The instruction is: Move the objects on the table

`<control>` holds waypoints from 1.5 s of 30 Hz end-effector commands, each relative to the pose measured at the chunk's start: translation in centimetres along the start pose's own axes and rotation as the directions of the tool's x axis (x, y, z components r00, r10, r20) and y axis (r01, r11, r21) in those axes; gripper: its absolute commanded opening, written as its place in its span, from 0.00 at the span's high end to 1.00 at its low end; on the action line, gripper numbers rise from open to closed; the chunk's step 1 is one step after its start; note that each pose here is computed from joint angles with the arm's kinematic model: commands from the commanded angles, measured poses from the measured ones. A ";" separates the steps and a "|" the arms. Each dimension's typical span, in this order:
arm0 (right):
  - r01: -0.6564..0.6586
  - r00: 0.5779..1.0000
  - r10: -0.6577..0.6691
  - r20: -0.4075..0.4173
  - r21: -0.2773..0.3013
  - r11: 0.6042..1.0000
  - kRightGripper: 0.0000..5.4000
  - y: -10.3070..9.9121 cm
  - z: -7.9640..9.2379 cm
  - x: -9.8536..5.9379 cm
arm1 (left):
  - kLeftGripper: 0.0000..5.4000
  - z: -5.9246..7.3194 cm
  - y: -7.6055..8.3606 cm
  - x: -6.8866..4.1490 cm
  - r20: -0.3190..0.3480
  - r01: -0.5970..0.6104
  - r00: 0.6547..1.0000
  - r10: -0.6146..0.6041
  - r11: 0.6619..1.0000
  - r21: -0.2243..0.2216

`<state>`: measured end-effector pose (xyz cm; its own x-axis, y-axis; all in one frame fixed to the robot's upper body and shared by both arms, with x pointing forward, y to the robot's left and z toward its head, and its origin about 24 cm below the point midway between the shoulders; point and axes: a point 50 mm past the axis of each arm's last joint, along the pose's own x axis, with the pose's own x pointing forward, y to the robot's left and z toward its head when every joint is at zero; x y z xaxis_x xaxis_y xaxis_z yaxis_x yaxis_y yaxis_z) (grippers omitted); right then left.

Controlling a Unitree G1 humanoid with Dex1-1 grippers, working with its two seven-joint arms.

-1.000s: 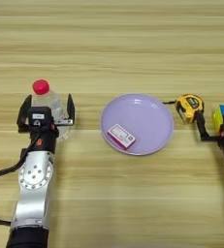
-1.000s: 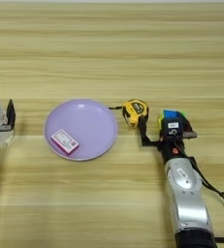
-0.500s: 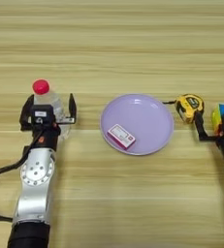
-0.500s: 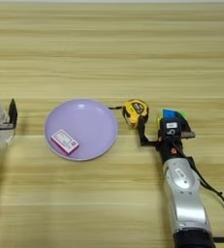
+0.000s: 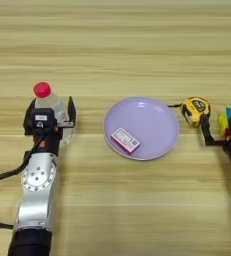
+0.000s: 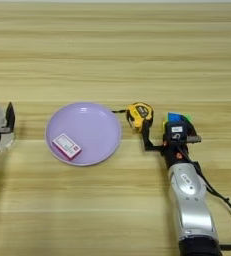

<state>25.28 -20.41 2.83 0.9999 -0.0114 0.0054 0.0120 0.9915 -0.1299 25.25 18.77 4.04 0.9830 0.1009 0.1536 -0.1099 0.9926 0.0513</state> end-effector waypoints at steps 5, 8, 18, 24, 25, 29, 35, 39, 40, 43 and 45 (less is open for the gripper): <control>-0.002 1.000 0.002 -0.026 0.003 1.000 0.00 0.0 -0.5 -0.4 | 0.33 -0.2 -0.1 0.2 -0.021 0.003 1.000 -0.003 1.000 -0.003; -0.002 1.000 0.002 -0.027 0.003 1.000 0.00 0.0 -0.5 -0.4 | 0.36 -0.1 -0.1 0.3 -0.017 0.004 1.000 -0.004 1.000 -0.005; 0.004 0.999 -0.004 -0.033 0.001 1.000 0.00 0.0 -0.7 -0.3 | 0.39 1.5 -0.8 0.9 0.028 0.030 0.999 -0.029 1.000 -0.009; 0.005 0.999 -0.005 -0.032 0.001 1.000 0.00 0.1 -0.7 -0.3 | 0.40 2.3 -1.0 1.5 0.047 0.043 0.998 -0.043 0.999 -0.006; 0.006 0.999 -0.006 -0.032 0.002 1.000 0.00 0.1 -0.7 -0.3 | 0.40 2.4 -1.1 1.6 0.049 0.045 0.998 -0.044 0.999 -0.006; 0.006 0.999 -0.006 -0.032 0.002 1.000 0.00 0.1 -0.7 -0.3 | 0.40 2.9 -1.6 2.0 0.063 0.063 0.996 -0.062 0.998 -0.009; 0.006 0.999 -0.006 -0.032 0.004 1.000 0.00 0.3 -0.7 -0.4 | 0.40 4.6 -2.5 3.0 0.113 0.098 0.989 -0.096 0.995 -0.011; 0.005 0.999 -0.005 -0.032 0.005 1.000 0.00 0.4 -0.7 -0.3 | 0.40 5.7 -3.5 3.5 0.142 0.131 0.982 -0.127 0.991 -0.016; 0.004 0.999 -0.004 -0.032 0.006 1.000 0.00 0.4 -0.7 -0.3 | 0.40 5.9 -3.9 3.6 0.148 0.140 0.980 -0.136 0.990 -0.018; 0.004 1.000 -0.003 -0.031 0.007 1.000 0.00 0.6 -0.7 -0.3 | 0.40 6.4 -4.7 4.0 0.162 0.165 0.974 -0.159 0.986 -0.022; 0.003 1.000 -0.003 -0.031 0.007 1.000 0.00 0.7 -0.7 -0.3 | 0.40 6.9 -5.4 4.2 0.176 0.183 0.969 -0.175 0.983 -0.030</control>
<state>25.30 -20.14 2.85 0.9997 -0.0194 0.0168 0.0214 0.9910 -0.1319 28.36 14.59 9.23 0.9683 -0.0522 0.2445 0.0427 0.9981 0.0442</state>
